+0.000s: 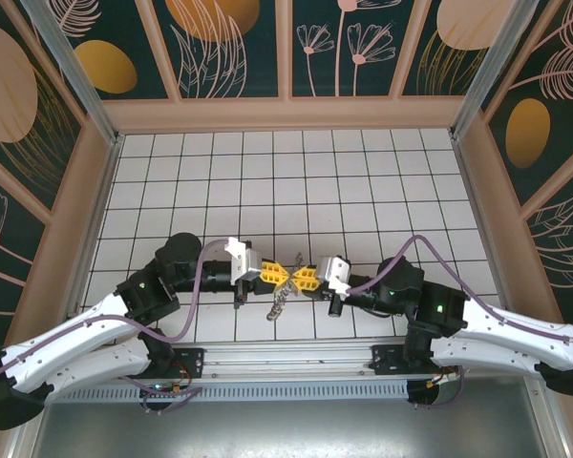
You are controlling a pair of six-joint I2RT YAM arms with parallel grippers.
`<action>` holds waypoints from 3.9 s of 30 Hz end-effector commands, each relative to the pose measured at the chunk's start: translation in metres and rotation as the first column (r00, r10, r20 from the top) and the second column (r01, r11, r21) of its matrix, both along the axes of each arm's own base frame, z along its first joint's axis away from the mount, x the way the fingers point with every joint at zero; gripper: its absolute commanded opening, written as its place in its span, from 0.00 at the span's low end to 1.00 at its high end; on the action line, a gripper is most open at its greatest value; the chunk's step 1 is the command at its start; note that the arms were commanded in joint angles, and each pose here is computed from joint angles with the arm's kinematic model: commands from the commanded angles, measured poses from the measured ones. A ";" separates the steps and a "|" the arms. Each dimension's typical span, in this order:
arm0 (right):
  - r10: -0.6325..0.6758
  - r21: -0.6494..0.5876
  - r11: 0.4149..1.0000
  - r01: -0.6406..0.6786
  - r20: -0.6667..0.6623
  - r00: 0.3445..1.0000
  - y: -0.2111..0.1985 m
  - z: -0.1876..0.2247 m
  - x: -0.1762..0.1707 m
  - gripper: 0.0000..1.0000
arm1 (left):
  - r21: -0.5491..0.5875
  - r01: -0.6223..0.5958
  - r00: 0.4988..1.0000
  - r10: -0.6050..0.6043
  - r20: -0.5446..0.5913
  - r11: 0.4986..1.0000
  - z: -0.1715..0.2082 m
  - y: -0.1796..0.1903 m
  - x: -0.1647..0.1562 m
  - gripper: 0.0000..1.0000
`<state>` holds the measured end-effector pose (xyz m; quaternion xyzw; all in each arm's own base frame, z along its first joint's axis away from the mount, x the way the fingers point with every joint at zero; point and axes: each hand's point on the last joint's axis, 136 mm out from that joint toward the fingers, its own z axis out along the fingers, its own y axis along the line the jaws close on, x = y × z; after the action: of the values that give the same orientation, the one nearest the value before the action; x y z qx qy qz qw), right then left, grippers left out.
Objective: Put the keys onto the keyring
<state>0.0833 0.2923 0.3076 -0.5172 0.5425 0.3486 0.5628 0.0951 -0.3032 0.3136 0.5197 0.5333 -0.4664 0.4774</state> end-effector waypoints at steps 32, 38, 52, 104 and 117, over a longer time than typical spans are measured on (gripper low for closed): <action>-0.063 -0.105 0.992 0.064 0.009 0.998 0.002 -0.016 0.010 0.13 | -0.057 0.042 0.999 -0.041 0.022 0.997 0.019 -0.002 -0.008 0.00; -0.041 -0.065 0.997 0.042 0.017 0.999 -0.001 -0.009 0.004 0.13 | -0.142 0.108 0.994 -0.108 0.013 0.984 0.028 -0.001 -0.020 0.00; -0.167 -0.128 0.977 0.172 0.046 0.985 -0.008 -0.015 0.025 0.00 | 0.170 -0.070 0.997 0.073 -0.011 0.983 -0.015 -0.001 0.014 0.11; -0.142 -0.192 0.970 0.146 0.036 0.989 0.002 -0.016 0.024 0.00 | 0.399 -0.091 0.996 0.084 0.035 0.912 -0.048 -0.009 0.031 0.08; -0.158 -0.172 0.972 0.158 0.014 0.987 -0.004 -0.018 0.024 0.06 | 0.271 -0.068 0.997 0.056 0.050 0.960 -0.021 -0.008 0.020 0.00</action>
<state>0.1090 0.2888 0.2654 -0.5408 0.6236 0.2284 0.5163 0.1237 -0.3096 0.2671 0.5802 0.6311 -0.3307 0.3946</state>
